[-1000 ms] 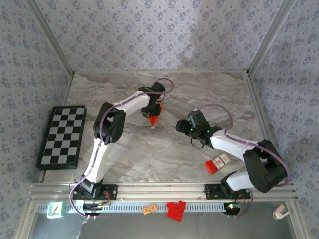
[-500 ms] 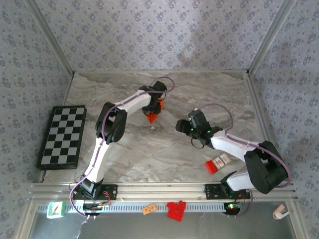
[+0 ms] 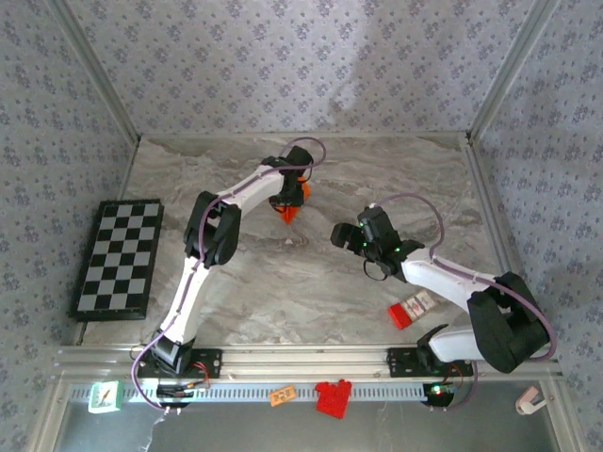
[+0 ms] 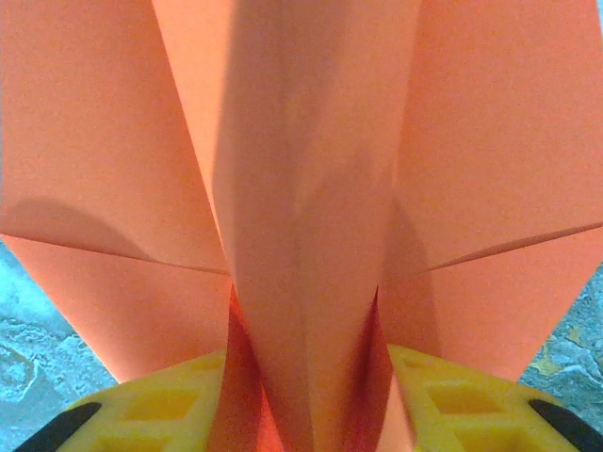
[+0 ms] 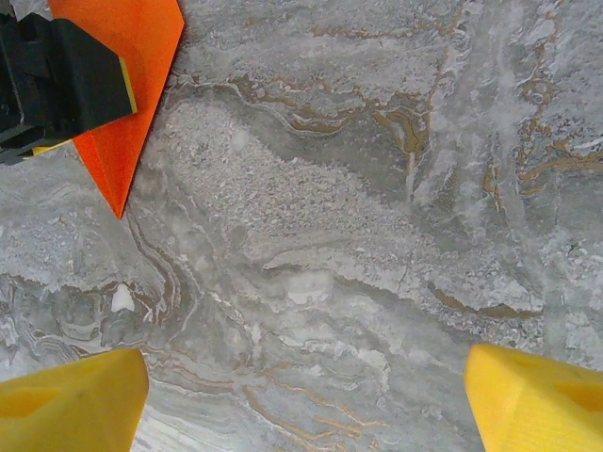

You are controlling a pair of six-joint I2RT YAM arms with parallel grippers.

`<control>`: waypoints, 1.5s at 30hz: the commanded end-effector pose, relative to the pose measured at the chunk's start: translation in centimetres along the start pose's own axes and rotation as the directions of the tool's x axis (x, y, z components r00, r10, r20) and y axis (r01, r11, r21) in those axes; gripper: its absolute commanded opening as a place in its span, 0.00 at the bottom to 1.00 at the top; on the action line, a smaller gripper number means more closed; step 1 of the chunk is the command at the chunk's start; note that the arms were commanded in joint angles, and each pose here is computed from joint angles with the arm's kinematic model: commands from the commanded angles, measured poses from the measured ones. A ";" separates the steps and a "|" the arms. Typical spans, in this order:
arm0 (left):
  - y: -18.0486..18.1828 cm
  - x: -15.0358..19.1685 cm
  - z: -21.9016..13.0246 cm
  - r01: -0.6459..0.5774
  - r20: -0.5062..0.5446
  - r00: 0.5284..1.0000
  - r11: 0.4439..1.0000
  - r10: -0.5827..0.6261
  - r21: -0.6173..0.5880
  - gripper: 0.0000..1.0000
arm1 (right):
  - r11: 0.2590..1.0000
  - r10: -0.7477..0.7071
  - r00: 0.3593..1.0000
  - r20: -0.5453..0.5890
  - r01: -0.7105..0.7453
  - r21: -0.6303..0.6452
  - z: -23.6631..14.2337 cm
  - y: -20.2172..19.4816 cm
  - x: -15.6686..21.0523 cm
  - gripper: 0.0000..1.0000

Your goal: Fold a paper plane with a square sheet of paper (pick it up from the middle)

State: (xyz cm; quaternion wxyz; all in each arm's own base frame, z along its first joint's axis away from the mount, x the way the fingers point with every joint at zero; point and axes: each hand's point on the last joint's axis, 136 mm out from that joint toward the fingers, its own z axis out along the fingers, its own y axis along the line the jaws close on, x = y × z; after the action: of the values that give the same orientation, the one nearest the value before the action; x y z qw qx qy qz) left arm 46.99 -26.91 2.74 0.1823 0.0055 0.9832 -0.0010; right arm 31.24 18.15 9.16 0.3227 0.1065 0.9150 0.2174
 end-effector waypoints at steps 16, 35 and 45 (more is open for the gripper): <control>-0.5 -1.0 -1.8 0.016 -0.010 1.000 0.999 -0.016 0.028 0.43 | 1.000 -0.015 1.000 0.010 0.015 0.024 -0.3 -0.6 -0.1 0.95; -0.4 -3.7 -8.9 0.062 0.102 0.992 0.994 -0.072 0.091 0.54 | 0.998 -0.031 0.999 0.043 0.029 0.050 -1.2 -0.9 -1.3 0.95; 3.4 -5.8 -18.2 0.055 0.353 0.932 0.995 -0.080 0.081 0.72 | 0.961 -0.267 0.944 0.192 0.246 0.126 -6.2 0.2 -7.3 1.00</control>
State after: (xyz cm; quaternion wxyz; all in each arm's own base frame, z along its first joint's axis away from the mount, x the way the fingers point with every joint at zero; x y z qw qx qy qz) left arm 46.01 -25.31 16.84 0.2889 -0.0188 0.9559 -0.0489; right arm 32.11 15.34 13.85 0.3843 0.0640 0.9064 0.1633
